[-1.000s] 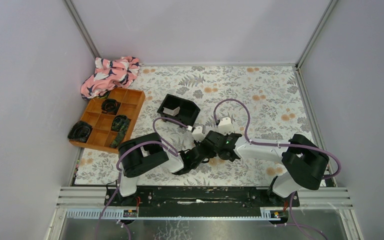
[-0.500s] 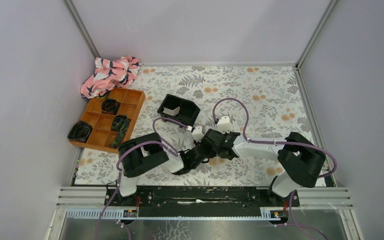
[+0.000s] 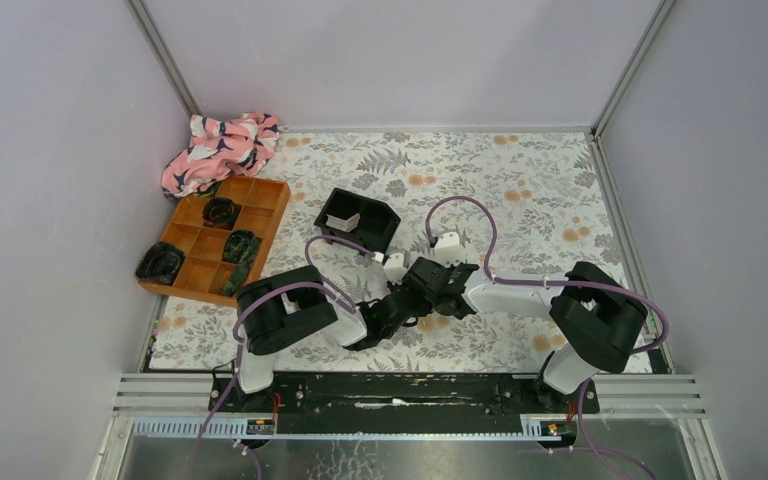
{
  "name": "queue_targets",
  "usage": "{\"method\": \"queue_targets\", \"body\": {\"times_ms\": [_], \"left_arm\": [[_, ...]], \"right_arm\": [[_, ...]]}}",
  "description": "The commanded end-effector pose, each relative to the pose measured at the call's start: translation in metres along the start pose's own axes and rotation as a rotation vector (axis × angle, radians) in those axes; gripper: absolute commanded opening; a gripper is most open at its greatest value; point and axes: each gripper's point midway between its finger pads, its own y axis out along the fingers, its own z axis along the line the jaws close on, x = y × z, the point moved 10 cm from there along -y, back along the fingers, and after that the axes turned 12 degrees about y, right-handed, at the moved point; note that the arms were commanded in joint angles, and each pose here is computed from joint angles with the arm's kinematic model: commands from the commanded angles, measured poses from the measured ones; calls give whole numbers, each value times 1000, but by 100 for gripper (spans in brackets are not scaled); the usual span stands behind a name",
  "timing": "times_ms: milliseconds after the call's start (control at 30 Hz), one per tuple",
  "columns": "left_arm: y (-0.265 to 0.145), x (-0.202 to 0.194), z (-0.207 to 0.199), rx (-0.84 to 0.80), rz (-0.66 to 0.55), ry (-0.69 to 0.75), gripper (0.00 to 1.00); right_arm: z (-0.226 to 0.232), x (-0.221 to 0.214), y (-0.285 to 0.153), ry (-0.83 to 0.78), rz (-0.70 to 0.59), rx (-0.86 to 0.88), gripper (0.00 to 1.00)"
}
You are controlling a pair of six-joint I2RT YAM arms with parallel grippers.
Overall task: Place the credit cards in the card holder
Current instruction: Close the card holder at the center of the board.
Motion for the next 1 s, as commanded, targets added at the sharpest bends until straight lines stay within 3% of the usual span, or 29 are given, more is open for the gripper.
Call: {"method": "queue_targets", "body": {"times_ms": [0,967], "left_arm": [[-1,-18,21,66,78,72,6],[3,-19,14,45,86,69,5]], "right_arm": [[0,-15,2,-31,55,-1,13],[9,-20,-11,-41,42,20,15]]}}
